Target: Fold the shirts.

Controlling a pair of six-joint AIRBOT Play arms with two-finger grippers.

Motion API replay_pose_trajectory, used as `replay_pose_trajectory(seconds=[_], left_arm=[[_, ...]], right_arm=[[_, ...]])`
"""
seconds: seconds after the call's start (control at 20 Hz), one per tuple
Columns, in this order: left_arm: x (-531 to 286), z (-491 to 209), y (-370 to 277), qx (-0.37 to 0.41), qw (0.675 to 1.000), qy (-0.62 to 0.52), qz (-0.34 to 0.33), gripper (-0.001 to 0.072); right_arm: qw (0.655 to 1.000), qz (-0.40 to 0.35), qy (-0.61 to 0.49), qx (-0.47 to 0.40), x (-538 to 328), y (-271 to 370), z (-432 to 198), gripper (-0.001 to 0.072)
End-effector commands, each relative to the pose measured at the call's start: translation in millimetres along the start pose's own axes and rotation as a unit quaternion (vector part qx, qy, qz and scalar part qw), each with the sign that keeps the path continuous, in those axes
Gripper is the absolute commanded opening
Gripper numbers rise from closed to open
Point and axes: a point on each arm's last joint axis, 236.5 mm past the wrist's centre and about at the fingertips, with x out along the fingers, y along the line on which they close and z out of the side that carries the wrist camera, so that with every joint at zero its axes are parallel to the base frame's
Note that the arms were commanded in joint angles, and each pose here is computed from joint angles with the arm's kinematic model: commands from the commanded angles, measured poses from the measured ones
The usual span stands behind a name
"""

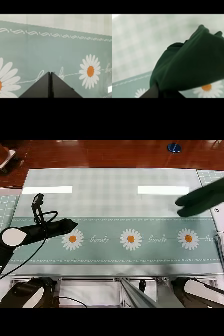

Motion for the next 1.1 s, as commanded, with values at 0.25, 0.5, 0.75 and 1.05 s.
replay_pose_trajectory(seconds=[0.25,0.5,0.75,1.05], left_arm=[[0,1,0,0.002,1.000,-0.003,0.001,0.0018],[0,10,1,0.003,1.000,-0.021,0.002,0.0019],[0,14,1,0.008,1.000,-0.028,0.002,0.0019],[-54,122,-32,0.049,0.984,-0.170,-0.008,0.0018]], right_arm=[[0.957,-0.199,0.037,0.207,-37,-147,-127,0.0028],[0.902,-0.309,0.093,0.287,-38,-198,-226,0.0030],[0.890,-0.330,0.118,0.291,-18,-215,-249,0.0407],[0.957,-0.209,-0.025,0.199,-14,-168,-104,0.0163]])
